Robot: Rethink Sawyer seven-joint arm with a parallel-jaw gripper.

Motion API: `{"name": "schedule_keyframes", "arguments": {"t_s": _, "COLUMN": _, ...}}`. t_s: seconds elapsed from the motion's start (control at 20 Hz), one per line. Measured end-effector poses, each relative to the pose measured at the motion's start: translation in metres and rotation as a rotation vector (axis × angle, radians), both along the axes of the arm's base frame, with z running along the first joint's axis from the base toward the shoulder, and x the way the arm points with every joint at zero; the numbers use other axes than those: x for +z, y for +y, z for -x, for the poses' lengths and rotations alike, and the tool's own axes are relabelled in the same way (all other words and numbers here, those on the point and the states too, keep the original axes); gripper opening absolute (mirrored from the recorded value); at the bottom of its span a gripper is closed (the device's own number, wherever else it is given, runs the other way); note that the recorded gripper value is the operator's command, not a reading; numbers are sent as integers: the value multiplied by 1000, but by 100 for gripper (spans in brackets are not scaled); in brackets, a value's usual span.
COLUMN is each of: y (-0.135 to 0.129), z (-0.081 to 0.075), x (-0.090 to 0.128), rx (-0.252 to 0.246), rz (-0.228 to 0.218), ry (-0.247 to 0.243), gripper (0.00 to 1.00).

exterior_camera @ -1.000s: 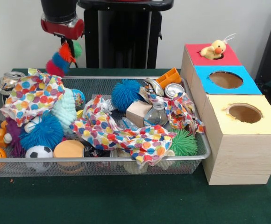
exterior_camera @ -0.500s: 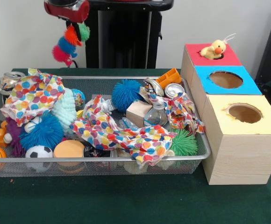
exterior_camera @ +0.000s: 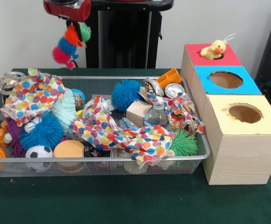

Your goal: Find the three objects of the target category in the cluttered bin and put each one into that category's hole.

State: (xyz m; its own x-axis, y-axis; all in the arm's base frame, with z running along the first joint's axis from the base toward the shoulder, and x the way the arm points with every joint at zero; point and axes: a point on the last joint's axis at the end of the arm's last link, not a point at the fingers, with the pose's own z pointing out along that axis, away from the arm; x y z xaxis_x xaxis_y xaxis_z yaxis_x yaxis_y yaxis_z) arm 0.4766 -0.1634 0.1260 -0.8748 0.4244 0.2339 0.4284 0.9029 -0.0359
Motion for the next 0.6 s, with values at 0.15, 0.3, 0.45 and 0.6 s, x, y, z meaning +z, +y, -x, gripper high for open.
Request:
{"name": "schedule_keyframes", "arguments": {"t_s": 0.15, "y": -1, "z": -8, "x": -5, "rx": 3, "rz": -6, "ry": -10, "gripper": 0}}
{"name": "schedule_keyframes", "arguments": {"t_s": 0.3, "y": -3, "z": -13, "x": -10, "rx": 10, "rz": -6, "ry": -20, "gripper": 0}}
{"name": "schedule_keyframes", "arguments": {"t_s": 0.45, "y": -6, "z": -21, "x": -25, "rx": 33, "rz": -4, "ry": -53, "gripper": 0}}
{"name": "schedule_keyframes", "arguments": {"t_s": 0.6, "y": -8, "z": -24, "x": -34, "rx": 50, "rz": -2, "ry": -77, "gripper": 0}}
